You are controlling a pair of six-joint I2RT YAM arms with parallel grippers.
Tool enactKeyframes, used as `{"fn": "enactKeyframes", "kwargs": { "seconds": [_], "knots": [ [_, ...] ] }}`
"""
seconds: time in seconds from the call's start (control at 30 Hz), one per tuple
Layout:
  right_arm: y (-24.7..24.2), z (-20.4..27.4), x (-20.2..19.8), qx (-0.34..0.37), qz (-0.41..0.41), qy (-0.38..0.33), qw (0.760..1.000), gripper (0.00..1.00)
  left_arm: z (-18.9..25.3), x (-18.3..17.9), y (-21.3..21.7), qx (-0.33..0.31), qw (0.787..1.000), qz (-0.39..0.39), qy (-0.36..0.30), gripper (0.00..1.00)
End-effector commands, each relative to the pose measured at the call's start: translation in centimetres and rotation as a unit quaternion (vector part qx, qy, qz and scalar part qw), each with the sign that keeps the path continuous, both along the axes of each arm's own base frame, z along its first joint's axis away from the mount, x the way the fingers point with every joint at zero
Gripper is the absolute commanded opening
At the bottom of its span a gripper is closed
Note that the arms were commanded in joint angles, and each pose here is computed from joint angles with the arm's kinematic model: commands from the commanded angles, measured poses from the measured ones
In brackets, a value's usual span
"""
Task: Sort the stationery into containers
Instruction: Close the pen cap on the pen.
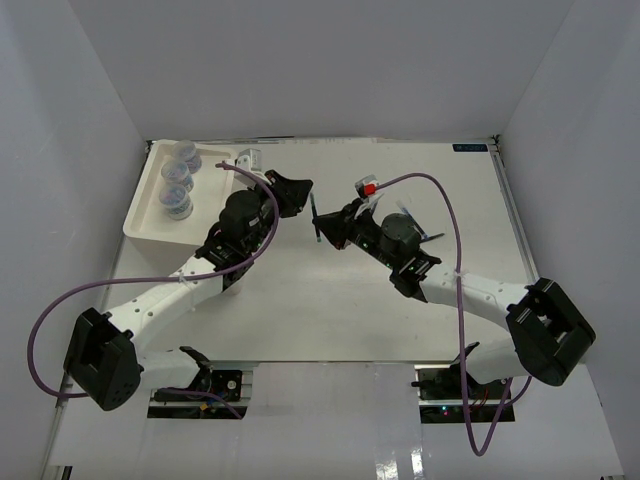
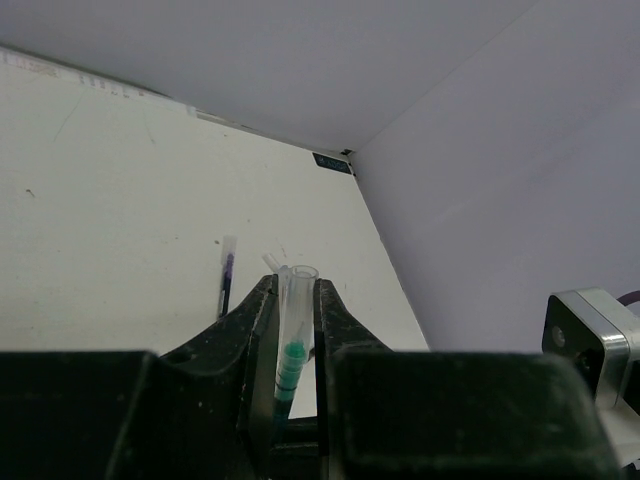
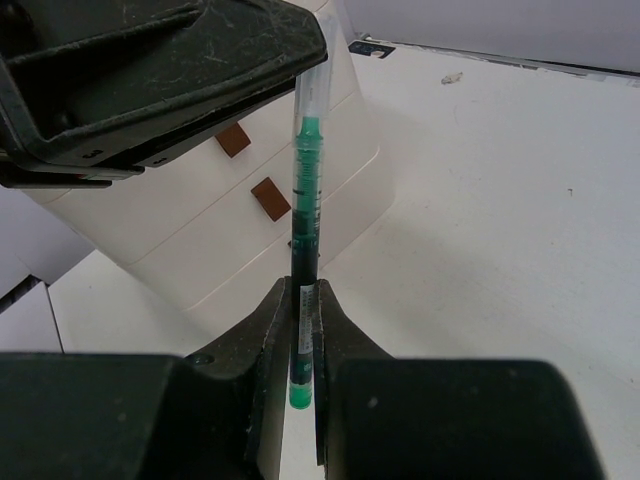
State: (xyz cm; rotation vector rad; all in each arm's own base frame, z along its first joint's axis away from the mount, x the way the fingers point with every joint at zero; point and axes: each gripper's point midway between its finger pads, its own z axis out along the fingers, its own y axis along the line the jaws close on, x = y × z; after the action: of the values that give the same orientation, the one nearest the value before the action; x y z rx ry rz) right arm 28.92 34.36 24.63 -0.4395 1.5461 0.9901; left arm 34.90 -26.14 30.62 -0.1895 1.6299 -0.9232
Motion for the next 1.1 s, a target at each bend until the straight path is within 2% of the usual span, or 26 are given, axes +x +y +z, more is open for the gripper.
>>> {"fn": "enactKeyframes", "kwargs": {
  "seconds": [0.0,0.37,0.63,1.07],
  "knots": [
    [-1.4,11.5,0.9,0.109,-0.030,-0.121,0.986,0.08,-4.5,-3.1,-2.9,0.047,0.994,-0.079,0.051,0.13],
    [-4.8,13.4,1.9,0.106,-0.056,-0.143,0.982,0.08,-5.9,-3.5,-3.9,0.088,0.991,-0.085,0.055,0.02],
    [-4.4,14.7,1.2,0.096,-0.027,-0.156,0.983,0.08,-7.6,-3.7,-5.4,0.128,0.984,-0.101,0.071,0.00],
    [-5.3,16.5,1.8,0.112,-0.049,-0.173,0.977,0.08,-9.1,-5.7,-7.1,0.099,0.980,-0.133,0.108,0.00]
  ]
}}
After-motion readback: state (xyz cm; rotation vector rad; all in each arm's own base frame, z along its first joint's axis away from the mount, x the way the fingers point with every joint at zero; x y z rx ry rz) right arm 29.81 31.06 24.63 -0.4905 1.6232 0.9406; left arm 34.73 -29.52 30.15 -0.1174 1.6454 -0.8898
